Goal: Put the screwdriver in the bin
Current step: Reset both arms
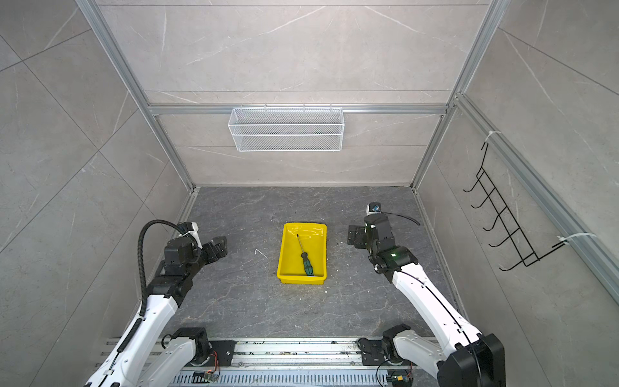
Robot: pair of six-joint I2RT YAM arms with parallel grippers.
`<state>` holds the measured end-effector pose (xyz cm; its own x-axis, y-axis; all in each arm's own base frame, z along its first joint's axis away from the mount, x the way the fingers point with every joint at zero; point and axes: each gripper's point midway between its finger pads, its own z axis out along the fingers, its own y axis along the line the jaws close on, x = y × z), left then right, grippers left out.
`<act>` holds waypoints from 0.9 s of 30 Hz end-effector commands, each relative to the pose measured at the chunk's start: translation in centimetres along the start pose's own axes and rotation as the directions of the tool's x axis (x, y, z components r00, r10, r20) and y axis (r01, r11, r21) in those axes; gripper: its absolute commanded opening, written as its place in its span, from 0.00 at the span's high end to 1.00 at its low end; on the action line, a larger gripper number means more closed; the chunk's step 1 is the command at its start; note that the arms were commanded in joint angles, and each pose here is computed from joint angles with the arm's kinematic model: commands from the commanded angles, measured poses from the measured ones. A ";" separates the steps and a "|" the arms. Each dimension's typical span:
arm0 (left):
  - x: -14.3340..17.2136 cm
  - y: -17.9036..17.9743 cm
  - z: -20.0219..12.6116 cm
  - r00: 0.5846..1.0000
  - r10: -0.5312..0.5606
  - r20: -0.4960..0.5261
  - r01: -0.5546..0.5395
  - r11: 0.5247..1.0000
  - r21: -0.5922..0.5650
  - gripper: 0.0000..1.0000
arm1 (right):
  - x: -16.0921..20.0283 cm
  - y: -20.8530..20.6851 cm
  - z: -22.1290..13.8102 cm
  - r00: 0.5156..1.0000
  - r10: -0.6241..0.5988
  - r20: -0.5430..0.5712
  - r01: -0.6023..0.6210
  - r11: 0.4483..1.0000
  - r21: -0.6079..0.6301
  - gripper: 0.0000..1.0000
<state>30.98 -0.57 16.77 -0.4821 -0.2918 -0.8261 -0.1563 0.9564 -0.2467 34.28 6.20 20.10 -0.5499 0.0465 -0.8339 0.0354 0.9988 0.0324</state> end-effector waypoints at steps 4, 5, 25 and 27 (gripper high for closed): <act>-1.5 2.8 3.9 0.961 0.226 0.162 -0.196 0.964 -0.182 0.00 | 1.3 -3.7 4.9 0.989 0.007 0.148 -0.023 0.994 0.108 0.01; -0.9 3.0 4.8 0.959 0.247 0.140 -0.219 0.958 -0.186 0.00 | 2.0 -4.2 5.8 0.989 0.010 0.148 -0.027 0.993 0.112 0.01; 2.1 3.9 10.8 0.959 0.254 0.130 -0.245 0.966 -0.076 0.00 | 6.1 -6.3 9.6 0.968 -0.006 0.251 -0.007 0.999 0.049 0.00; 2.1 3.9 10.7 0.956 0.257 0.144 -0.248 0.966 -0.074 0.00 | 6.0 -6.5 9.6 0.967 -0.007 0.255 -0.007 0.998 0.057 0.00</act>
<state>37.47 2.92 6.61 -0.4615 -0.0468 -0.8859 -0.1204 0.9927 0.0103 38.13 -0.37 8.03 -0.3820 0.0493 -0.9229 0.1089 0.9940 0.0080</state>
